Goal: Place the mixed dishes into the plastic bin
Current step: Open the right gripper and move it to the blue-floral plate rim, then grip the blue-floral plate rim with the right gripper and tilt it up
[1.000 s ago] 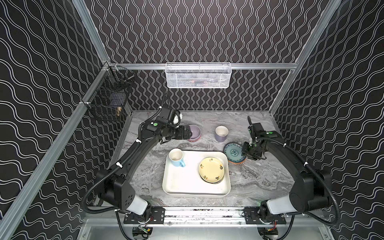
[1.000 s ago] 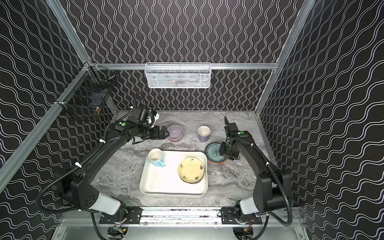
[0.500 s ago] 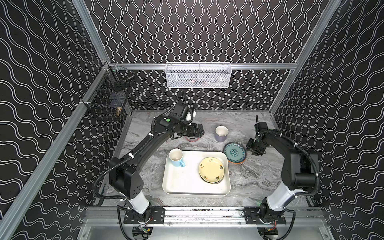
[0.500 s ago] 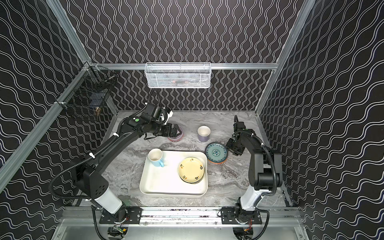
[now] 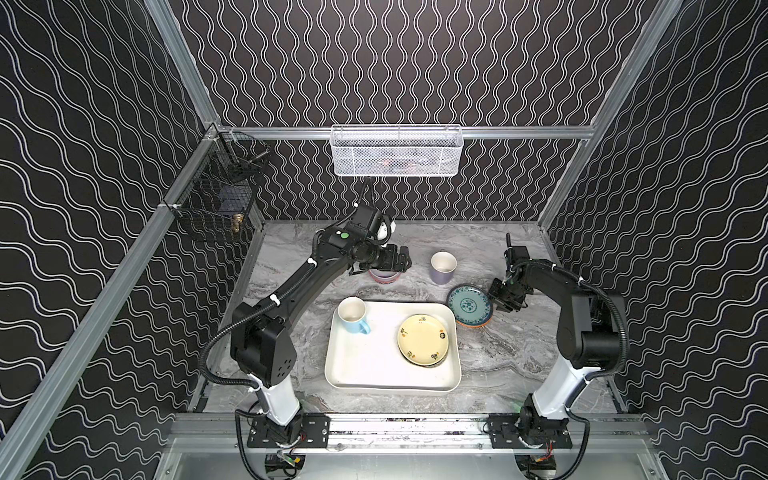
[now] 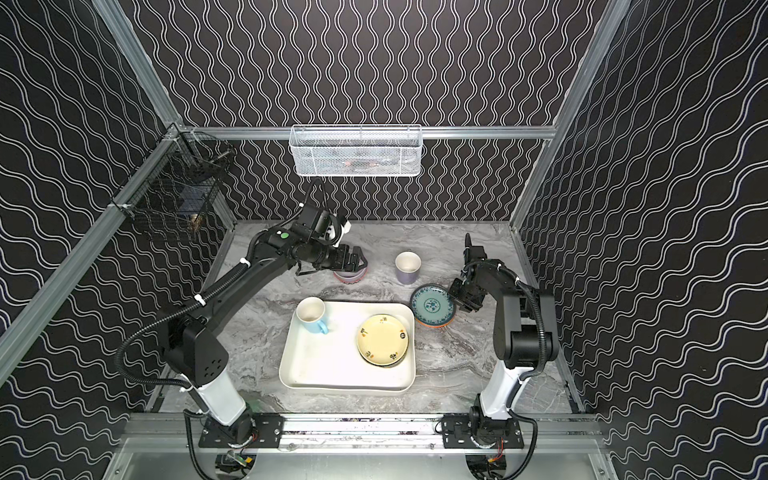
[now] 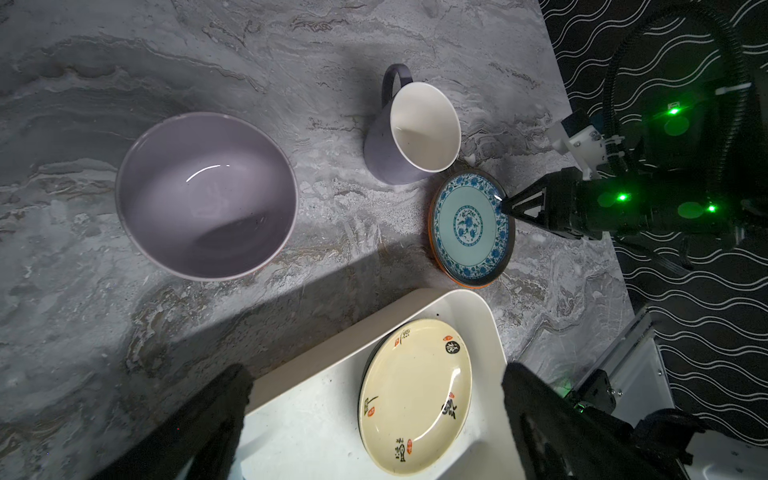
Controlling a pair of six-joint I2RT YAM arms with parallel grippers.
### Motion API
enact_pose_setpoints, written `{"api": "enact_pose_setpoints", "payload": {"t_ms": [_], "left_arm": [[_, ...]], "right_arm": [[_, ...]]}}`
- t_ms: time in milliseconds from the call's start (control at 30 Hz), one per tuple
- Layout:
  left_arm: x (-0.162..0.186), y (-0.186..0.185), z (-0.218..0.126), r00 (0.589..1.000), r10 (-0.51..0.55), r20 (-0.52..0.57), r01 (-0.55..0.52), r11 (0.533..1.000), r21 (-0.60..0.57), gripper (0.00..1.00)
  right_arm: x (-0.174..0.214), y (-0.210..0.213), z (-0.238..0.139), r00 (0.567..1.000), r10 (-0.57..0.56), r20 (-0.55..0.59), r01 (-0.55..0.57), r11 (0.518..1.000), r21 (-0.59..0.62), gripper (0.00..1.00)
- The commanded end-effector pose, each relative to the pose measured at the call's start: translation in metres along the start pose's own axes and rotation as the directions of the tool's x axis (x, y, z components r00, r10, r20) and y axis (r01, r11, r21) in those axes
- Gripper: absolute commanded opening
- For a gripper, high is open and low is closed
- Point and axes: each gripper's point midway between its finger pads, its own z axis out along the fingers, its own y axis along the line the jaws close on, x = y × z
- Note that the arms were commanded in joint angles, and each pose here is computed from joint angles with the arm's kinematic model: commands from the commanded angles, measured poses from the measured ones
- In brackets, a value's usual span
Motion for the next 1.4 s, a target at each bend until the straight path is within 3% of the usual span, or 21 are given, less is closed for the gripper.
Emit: {"api": "enact_pose_setpoints", "payload": {"t_ms": [0,400,700,967,1200,1367], "left_arm": [[-0.004,-0.002,-0.001,1.000,0.030,0.002,-0.030,1.000,0.006,0.98],[0.001,0.008,0.003,1.000,0.014,-0.015,-0.014,1.000,-0.016,0.98],[-0.004,0.022,-0.003,0.998,-0.065,-0.014,0.063,0.991,-0.119,0.99],[-0.006,0.026,-0.018,0.997,-0.073,-0.015,0.069,0.982,-0.176,0.99],[-0.003,0.018,-0.021,0.998,-0.055,-0.005,0.054,0.991,-0.123,0.98],[0.007,0.014,-0.041,0.998,-0.044,0.036,0.048,0.993,-0.104,0.98]], "right_arm": [[0.001,0.004,0.002,1.000,-0.009,-0.003,0.009,1.000,-0.024,0.35],[0.002,-0.009,0.003,1.000,-0.004,-0.010,0.005,0.999,0.048,0.09],[0.009,-0.005,-0.016,1.000,0.010,-0.007,-0.010,1.000,0.023,0.04],[0.011,0.003,-0.034,1.000,0.009,0.028,-0.008,0.999,-0.034,0.02],[0.008,0.007,-0.055,0.996,0.031,0.082,-0.025,0.997,-0.078,0.00],[0.003,0.012,-0.079,0.993,0.021,0.118,-0.008,0.994,-0.106,0.00]]}}
